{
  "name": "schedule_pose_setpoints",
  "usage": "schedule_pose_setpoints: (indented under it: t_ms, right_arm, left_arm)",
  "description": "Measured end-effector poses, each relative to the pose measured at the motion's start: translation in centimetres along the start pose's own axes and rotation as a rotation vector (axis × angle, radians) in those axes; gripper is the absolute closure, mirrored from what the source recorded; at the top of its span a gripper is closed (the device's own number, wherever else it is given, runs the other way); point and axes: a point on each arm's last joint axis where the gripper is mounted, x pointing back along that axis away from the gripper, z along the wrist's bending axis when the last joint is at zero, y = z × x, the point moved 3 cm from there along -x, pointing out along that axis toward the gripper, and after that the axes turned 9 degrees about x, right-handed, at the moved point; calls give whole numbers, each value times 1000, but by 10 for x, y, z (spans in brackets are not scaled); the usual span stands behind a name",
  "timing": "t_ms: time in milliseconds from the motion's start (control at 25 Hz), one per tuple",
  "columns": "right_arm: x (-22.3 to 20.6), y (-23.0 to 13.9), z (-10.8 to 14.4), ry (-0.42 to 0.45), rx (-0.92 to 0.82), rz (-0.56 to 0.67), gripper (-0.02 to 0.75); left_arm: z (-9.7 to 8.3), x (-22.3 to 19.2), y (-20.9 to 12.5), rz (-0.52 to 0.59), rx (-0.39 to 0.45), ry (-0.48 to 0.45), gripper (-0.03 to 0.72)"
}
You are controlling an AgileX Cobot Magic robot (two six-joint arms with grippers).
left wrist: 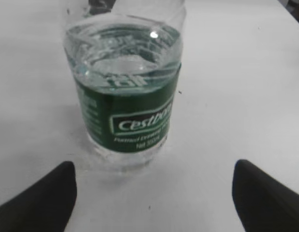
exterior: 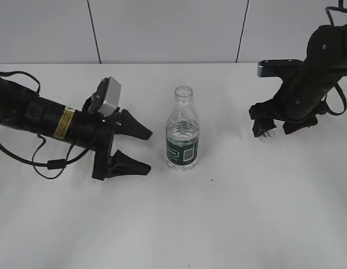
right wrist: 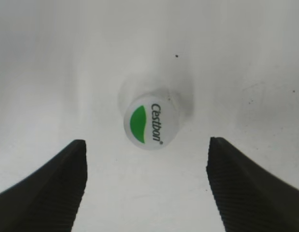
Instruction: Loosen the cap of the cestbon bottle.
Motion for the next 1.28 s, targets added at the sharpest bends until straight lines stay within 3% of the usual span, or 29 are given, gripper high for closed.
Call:
schedule_pose_setpoints:
  t_ms: [200,400,520,600,760,1000,1120,1280]
  right_arm:
    - [9,5,-1,-10,2,-41,150]
    - [19,10,-1,-20,10,-74,150]
    - [25,11,-1,-23,11,-88,150]
    - [29,13,-1,-24,12,-97,150]
    - [40,15,-2,-38,26,-124,150]
    - [64,19,-3,-69,60,-168,150]
    - [77,17,-4,-87,86,-163,150]
    - [91,9,-2,-87,100,-112,150]
  left_arm:
    - [14,36,24,125,-89,202,98]
    - [30,79,59,217,-189,521,98]
    - [38,106,76,246,-193,717,98]
    - [42,123,85,228,-135,849,98]
    - [50,154,88,190,83,1103,98]
    - [46,193,52,308,505,1433,98]
    - [37,199,37,398,644,1463,98]
    - [21,184,25,498,777,1301,98]
